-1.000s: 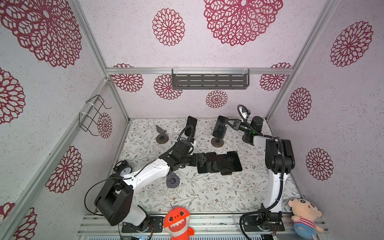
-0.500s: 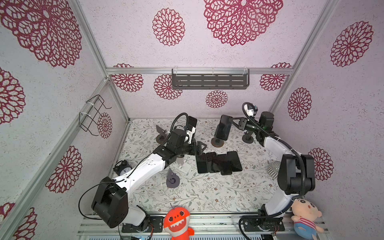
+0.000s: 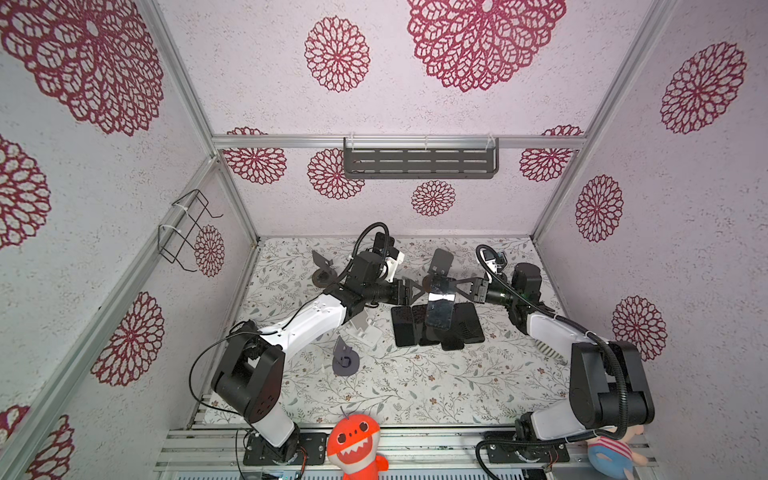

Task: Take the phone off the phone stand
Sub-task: 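Close the left gripper on the black phone beside the right gripper, then open the right gripper and draw back while the left gripper holds the phone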

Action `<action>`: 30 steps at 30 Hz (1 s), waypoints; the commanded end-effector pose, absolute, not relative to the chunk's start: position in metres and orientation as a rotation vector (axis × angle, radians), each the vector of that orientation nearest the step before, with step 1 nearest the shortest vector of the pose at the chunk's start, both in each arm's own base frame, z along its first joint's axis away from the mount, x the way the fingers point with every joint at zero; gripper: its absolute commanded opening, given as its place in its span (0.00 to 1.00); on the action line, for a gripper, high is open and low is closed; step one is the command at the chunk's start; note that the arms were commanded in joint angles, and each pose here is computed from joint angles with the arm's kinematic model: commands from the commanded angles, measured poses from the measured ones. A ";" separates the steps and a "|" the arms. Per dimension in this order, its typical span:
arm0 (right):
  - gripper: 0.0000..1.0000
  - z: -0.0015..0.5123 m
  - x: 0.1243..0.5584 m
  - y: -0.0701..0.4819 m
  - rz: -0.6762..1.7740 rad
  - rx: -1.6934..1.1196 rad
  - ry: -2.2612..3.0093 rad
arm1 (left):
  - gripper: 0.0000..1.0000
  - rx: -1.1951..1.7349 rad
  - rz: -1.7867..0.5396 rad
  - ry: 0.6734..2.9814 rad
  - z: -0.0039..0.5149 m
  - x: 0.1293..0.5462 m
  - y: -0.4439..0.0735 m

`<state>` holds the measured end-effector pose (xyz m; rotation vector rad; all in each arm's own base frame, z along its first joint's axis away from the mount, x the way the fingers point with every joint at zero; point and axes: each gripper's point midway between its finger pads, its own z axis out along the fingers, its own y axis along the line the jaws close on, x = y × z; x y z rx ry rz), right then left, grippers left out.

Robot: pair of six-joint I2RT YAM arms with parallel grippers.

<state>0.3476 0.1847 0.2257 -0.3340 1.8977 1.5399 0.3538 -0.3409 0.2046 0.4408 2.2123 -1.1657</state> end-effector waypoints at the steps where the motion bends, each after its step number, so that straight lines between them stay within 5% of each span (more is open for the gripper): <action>1: 0.00 0.287 0.324 0.191 1.579 -0.521 1.650 | 0.76 0.507 -1.305 2.143 0.217 0.346 -0.363; 10: 0.00 0.296 0.322 0.196 1.767 -0.519 1.557 | 0.59 0.547 -1.468 2.091 0.215 0.333 -0.387; 22: 0.03 0.295 0.330 0.201 1.766 -0.553 1.551 | 0.04 0.515 -1.474 2.097 0.217 0.329 -0.385; 25: 0.09 0.299 0.330 0.200 1.759 -0.550 1.547 | 0.00 0.513 -1.463 2.100 0.217 0.329 -0.384; 30: 0.45 0.301 0.336 0.198 1.659 -0.522 1.592 | 0.00 0.510 -1.448 2.109 0.220 0.327 -0.380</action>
